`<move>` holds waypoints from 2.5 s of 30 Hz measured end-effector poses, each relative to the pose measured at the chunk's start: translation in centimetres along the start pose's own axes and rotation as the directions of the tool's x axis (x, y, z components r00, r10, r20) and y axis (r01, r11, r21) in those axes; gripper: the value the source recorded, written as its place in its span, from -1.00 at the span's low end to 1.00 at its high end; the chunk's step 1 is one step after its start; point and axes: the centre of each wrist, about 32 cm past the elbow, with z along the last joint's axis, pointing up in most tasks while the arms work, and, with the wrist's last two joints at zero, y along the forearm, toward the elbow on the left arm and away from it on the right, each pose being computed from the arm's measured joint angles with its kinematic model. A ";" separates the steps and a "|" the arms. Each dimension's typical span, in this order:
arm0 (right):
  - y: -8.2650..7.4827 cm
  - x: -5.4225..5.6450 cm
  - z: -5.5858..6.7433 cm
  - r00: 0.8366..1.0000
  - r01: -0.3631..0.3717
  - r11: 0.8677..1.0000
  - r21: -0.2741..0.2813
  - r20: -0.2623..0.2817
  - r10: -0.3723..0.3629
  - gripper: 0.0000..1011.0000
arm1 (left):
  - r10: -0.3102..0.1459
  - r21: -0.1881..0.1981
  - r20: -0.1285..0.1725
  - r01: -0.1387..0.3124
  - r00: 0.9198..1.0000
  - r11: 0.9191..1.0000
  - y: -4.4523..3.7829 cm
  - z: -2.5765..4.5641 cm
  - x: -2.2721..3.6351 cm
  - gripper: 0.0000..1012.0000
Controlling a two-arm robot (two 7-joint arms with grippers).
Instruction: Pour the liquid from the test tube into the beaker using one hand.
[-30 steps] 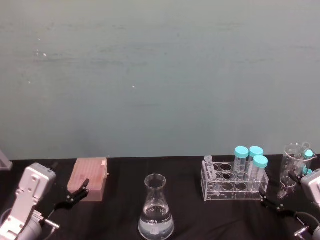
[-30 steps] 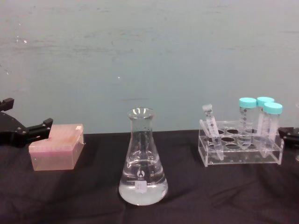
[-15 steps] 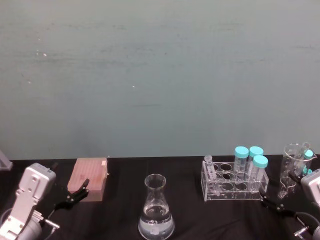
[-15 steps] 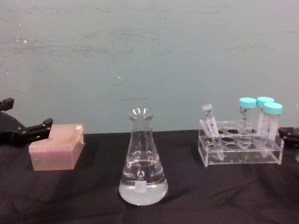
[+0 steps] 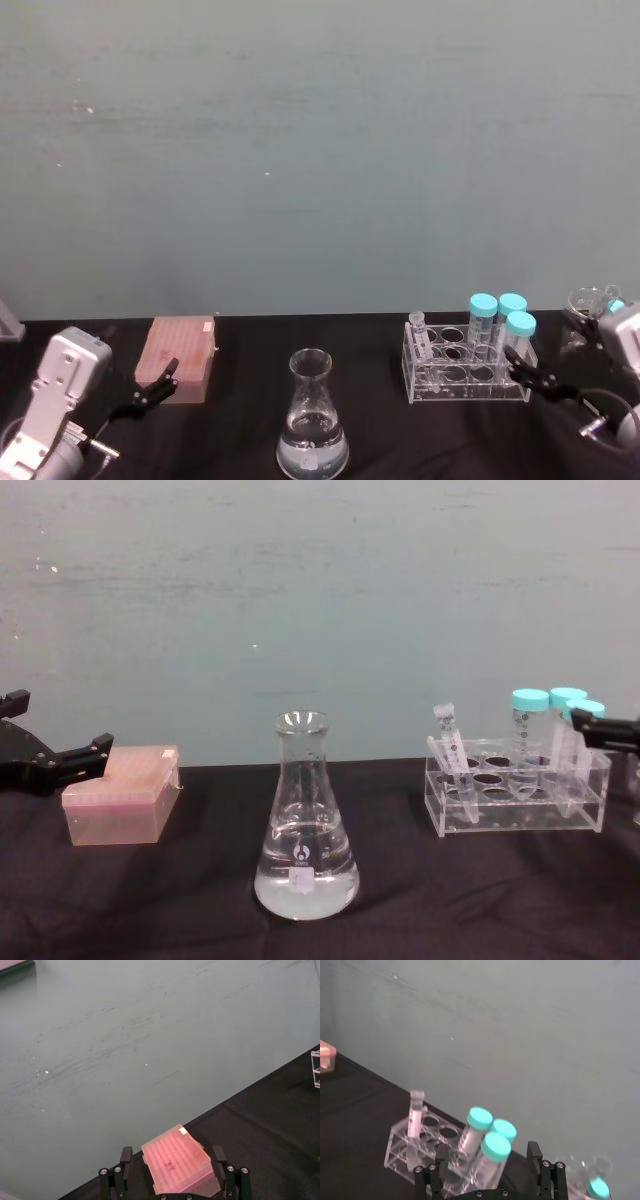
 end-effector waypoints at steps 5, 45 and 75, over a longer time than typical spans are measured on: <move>1.0 0.0 0.6 0.999 -0.028 0.999 0.028 0.016 0.028 0.98 | 0.000 0.000 0.000 0.000 1.000 1.000 0.00 0.00 0.00 0.98; 8.9 0.2 1.8 0.956 -0.278 0.960 0.038 -0.082 0.280 0.98 | 0.000 0.000 0.000 0.000 1.000 1.000 0.00 0.00 0.00 0.98; 11.4 0.1 0.5 0.935 -0.332 0.943 -0.020 -0.135 0.327 0.98 | 0.000 0.000 0.000 0.000 1.000 1.000 0.00 0.00 0.00 0.98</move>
